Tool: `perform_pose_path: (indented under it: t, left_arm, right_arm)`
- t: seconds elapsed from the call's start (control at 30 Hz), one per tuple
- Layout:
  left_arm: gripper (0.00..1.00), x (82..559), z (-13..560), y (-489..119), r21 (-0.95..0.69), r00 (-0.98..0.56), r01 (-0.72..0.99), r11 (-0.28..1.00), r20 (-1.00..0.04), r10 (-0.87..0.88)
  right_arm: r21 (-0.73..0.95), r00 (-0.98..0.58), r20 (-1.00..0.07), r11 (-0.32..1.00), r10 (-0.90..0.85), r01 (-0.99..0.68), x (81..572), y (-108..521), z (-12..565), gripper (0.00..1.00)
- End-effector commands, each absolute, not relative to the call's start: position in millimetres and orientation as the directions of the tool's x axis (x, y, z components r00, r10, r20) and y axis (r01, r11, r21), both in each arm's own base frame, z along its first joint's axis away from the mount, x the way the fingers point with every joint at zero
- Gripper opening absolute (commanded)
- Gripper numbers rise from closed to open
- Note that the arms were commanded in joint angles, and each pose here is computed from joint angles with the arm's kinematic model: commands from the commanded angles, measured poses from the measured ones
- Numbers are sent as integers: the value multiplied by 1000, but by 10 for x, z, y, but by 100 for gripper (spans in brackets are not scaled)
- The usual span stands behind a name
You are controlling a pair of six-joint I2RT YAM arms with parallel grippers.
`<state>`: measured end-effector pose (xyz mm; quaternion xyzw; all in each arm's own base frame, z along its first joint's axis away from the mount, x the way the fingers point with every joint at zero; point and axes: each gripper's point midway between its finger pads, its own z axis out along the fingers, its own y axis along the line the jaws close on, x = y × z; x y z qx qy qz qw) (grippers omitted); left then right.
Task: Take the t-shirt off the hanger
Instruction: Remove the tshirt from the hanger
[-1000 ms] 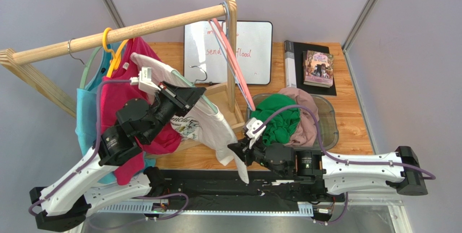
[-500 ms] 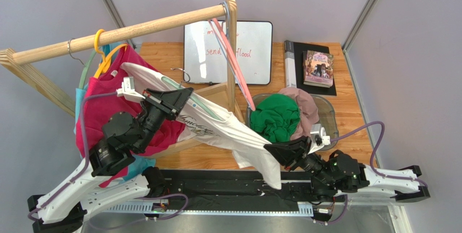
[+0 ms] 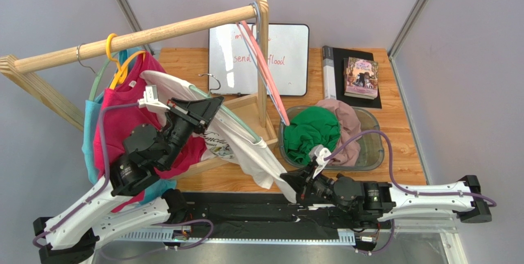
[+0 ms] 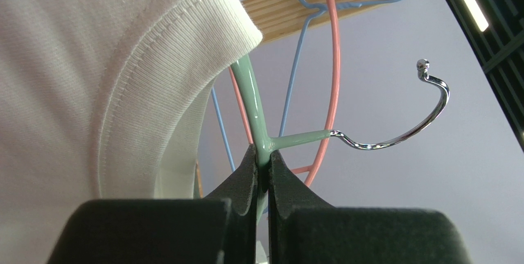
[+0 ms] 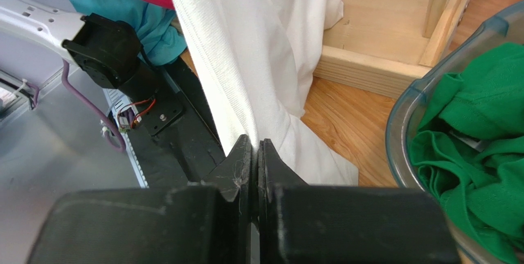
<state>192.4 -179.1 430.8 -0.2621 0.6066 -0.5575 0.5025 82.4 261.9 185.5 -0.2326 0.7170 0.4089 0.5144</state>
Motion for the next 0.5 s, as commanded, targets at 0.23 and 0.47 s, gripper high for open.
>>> perform_pose_path:
  t: [0.23,0.47]
  left_arm:
    - [0,1731,5281,-1514,-917,-337,397,-44,-101,-936]
    - [0,1680,5239,-1687,-917,-422,388,-93,-87,-902]
  right_arm:
    - [476,-544,-824,716,159,-511,1235,2574,1421,0]
    - [526,-628,-773,645,91,-555,1353,3118,1454,0]
